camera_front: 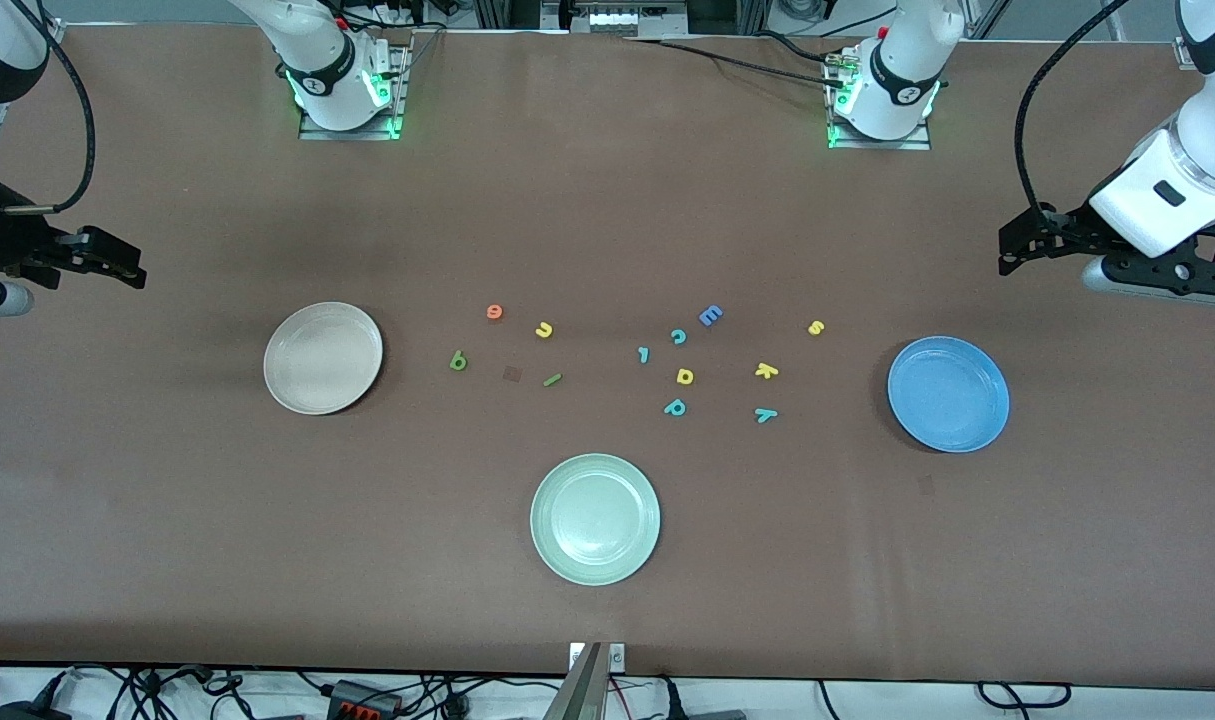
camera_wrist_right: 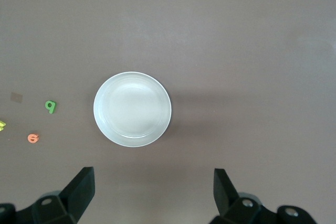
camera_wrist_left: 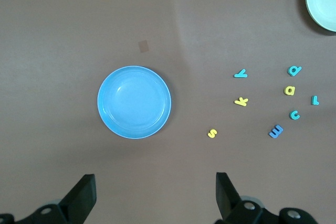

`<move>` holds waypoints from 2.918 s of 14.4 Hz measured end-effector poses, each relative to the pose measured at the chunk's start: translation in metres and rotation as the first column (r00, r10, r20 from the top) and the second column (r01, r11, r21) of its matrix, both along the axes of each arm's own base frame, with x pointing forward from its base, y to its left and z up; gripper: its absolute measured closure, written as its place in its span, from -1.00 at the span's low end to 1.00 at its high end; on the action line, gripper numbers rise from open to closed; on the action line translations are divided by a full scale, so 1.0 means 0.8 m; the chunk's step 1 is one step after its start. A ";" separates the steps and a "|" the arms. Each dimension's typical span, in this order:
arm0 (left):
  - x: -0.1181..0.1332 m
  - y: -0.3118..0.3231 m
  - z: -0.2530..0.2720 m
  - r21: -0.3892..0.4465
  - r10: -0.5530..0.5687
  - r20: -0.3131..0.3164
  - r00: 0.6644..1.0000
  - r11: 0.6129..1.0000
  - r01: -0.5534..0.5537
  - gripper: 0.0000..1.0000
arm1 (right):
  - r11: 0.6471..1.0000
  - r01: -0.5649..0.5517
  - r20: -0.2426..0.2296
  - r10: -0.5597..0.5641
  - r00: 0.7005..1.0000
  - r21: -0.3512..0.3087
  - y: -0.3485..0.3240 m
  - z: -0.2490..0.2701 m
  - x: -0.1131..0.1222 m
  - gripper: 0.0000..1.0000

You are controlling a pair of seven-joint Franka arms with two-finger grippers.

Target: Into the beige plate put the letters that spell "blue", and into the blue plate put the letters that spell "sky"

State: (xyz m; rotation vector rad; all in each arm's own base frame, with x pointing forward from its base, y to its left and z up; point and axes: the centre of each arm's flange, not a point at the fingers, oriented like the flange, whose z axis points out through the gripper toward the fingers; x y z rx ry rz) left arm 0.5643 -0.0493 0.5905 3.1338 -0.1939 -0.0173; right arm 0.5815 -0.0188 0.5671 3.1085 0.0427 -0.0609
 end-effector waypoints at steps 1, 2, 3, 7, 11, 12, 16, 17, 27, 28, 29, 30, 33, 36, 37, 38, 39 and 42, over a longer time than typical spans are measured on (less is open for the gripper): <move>0.000 0.000 0.000 0.000 -0.002 0.000 1.000 1.000 0.002 -1.00 | 1.000 -0.001 -0.003 0.001 1.000 0.000 0.000 -0.001 0.000 -1.00; 0.000 0.000 0.000 0.000 -0.004 0.000 1.000 1.000 0.004 -1.00 | 1.000 -0.002 -0.009 0.002 1.000 0.000 0.002 -0.003 0.000 -1.00; 0.000 0.000 0.000 0.000 -0.006 0.000 1.000 1.000 0.006 -1.00 | 1.000 -0.009 -0.017 0.009 1.000 0.001 0.006 -0.008 0.001 -1.00; 0.000 0.000 0.000 0.000 -0.009 0.000 1.000 1.000 0.009 -1.00 | 0.997 -0.076 -0.078 0.076 0.994 0.001 0.057 -0.049 0.008 -1.00; 0.000 0.000 0.000 0.000 -0.009 0.000 1.000 1.000 0.009 -1.00 | 0.987 -0.161 -0.171 0.160 0.972 0.004 0.125 -0.117 0.018 -1.00; 0.000 0.000 0.000 0.000 -0.009 0.000 1.000 1.000 0.009 -1.00 | 0.983 -0.185 -0.197 0.184 0.963 0.012 0.149 -0.138 0.019 -1.00; 0.000 0.000 0.000 0.000 -0.010 -0.001 1.000 1.000 0.010 -1.00 | 0.972 -0.226 -0.241 0.233 0.942 0.057 0.225 -0.202 0.020 -1.00; 0.000 0.000 0.000 0.000 -0.010 -0.001 1.000 1.000 0.010 -1.00 | 0.973 -0.226 -0.243 0.233 0.942 0.055 0.237 -0.217 0.022 -1.00; 0.000 0.000 0.000 0.000 -0.010 -0.001 1.000 1.000 0.010 -1.00 | 0.998 -0.068 -0.136 0.067 0.988 -0.006 0.356 -0.349 0.029 -1.00; 0.000 0.000 0.000 0.000 -0.010 -0.002 1.000 1.000 0.010 -1.00 | 0.999 -0.029 -0.131 0.027 0.991 -0.012 0.357 -0.362 0.031 -1.00; -0.001 0.000 0.000 0.000 -0.010 -0.003 1.000 1.000 0.010 -1.00 | 1.000 0.012 -0.127 -0.015 0.992 -0.020 0.357 -0.374 0.033 -1.00; -0.001 0.000 0.000 0.000 -0.010 -0.008 1.000 1.000 0.010 -1.00 | 0.998 0.053 -0.126 -0.056 0.991 -0.028 0.357 -0.383 0.033 -1.00; -0.001 0.000 0.000 0.001 -0.010 -0.010 1.000 1.000 0.010 -1.00 | 0.980 0.191 -0.121 -0.197 0.973 -0.056 0.360 -0.392 0.032 -1.00; -0.001 0.000 0.000 0.001 -0.010 -0.010 1.000 1.000 0.010 -1.00 | 0.963 0.258 -0.121 -0.266 0.956 -0.075 0.366 -0.397 0.026 -1.00; -0.002 0.000 -0.001 0.001 -0.010 -0.011 1.000 1.000 0.010 -1.00 | 0.960 0.269 -0.122 -0.277 0.953 -0.080 0.362 -0.398 0.026 -1.00; -0.002 0.000 -0.001 0.001 -0.010 -0.012 1.000 1.000 0.010 -1.00 | 0.957 0.278 -0.120 -0.287 0.950 -0.083 0.357 -0.399 0.029 -1.00; -0.002 0.000 -0.001 0.001 -0.010 -0.012 1.000 1.000 0.010 -1.00 | 0.954 0.287 -0.118 -0.296 0.948 -0.085 0.350 -0.398 0.031 -1.00; -0.002 0.000 -0.001 0.001 -0.010 -0.014 1.000 1.000 0.010 -1.00 | 0.948 0.307 -0.116 -0.316 0.942 -0.088 0.339 -0.399 0.036 -1.00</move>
